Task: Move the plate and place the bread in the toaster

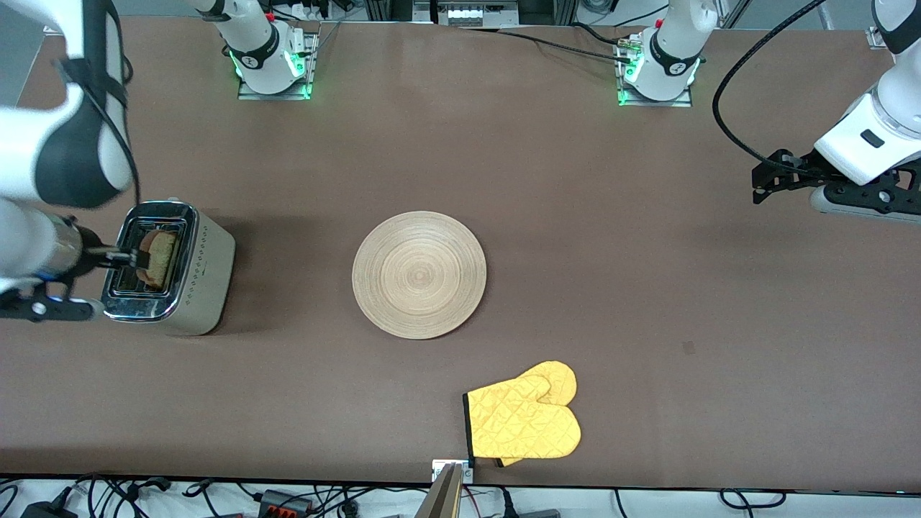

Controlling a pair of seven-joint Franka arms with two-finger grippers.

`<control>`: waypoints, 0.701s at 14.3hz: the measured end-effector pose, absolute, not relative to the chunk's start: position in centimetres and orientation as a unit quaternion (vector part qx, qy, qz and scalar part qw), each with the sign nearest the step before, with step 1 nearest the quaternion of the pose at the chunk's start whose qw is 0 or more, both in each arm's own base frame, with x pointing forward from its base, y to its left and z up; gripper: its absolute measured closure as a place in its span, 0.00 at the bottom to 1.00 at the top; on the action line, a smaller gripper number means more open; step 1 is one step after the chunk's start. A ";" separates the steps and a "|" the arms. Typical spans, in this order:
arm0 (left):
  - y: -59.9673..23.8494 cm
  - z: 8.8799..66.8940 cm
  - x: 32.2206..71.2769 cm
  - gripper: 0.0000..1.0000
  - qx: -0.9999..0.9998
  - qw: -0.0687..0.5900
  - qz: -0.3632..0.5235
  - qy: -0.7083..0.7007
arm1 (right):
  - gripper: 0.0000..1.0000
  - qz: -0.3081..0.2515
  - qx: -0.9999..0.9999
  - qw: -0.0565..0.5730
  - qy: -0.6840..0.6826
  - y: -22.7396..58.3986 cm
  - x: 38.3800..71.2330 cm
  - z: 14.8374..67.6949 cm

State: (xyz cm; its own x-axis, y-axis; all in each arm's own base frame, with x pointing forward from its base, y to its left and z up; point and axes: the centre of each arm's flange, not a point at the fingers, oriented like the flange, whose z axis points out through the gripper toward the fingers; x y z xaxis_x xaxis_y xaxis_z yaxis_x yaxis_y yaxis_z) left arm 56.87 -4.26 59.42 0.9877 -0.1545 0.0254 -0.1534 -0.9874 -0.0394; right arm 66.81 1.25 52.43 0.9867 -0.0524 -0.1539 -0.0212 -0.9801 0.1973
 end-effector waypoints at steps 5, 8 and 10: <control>-4.3 59.4 56.9 0.00 -0.997 0.019 -0.014 0.077 | 0.00 -0.065 0.996 0.055 -0.001 4.4 65.8 55.6; -4.2 59.4 56.9 0.00 -0.997 0.019 -0.014 0.077 | 0.00 -0.048 0.998 0.029 0.002 5.3 66.4 55.7; -4.2 59.4 56.9 0.00 -0.997 0.019 -0.014 0.077 | 0.00 -0.044 0.999 0.028 -0.002 4.7 66.4 56.1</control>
